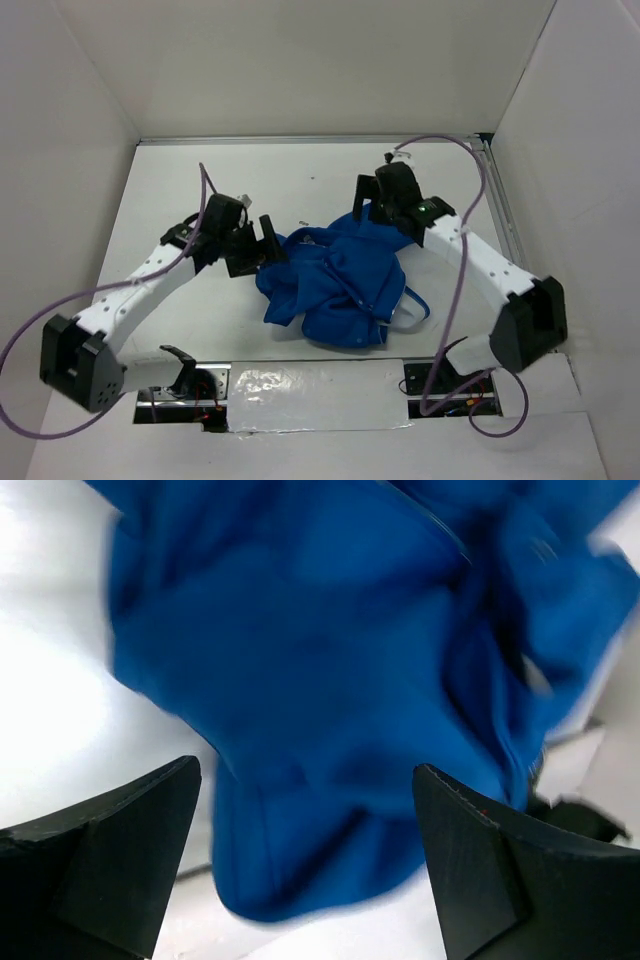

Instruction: Zip up the jacket

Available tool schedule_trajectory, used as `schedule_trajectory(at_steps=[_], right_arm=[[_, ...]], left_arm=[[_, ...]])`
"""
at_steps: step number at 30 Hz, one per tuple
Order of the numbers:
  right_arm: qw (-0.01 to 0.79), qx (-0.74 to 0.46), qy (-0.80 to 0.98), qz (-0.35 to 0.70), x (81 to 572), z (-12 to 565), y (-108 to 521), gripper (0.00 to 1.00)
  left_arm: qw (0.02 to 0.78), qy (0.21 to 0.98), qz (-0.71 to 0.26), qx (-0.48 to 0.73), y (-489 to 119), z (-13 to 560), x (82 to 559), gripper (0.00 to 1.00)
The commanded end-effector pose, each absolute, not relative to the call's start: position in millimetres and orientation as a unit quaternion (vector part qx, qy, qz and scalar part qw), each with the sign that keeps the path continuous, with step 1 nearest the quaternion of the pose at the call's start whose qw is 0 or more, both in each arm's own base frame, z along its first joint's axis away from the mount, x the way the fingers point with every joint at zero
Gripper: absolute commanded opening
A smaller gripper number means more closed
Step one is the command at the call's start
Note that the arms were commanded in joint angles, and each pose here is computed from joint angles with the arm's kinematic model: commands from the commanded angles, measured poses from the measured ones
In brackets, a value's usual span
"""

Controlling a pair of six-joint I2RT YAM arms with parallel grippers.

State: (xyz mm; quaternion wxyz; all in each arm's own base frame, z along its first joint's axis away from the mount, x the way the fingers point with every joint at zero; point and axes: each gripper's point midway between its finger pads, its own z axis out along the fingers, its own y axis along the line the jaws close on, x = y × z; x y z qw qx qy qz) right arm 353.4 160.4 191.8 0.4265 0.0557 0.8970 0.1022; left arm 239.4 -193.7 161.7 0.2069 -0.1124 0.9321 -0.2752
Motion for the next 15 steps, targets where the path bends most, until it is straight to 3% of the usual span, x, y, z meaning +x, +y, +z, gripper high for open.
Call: schedule_trajectory(at_steps=[1,7,10,15], right_arm=[[0.432,0.033,0.894,0.112,389.7,195.8,175.4,1.00],[0.389,0.015,0.916,0.099,420.0,156.4,189.5,1.00],[0.360,0.025,0.927,0.099,427.6,133.3,196.9,1.00],[0.327,0.046,0.937,0.113,439.7,104.5,212.1,1.00]], left_arm=[[0.210,0.927,-0.279,-0.139,-184.3,158.0,279.2,0.99],[0.167,0.930,-0.256,-0.205,-154.7,115.8,330.0,0.99],[0.107,0.943,-0.222,-0.224,-154.0,80.8,330.0,0.99],[0.073,0.943,-0.249,-0.211,-171.2,50.1,342.2,0.99]])
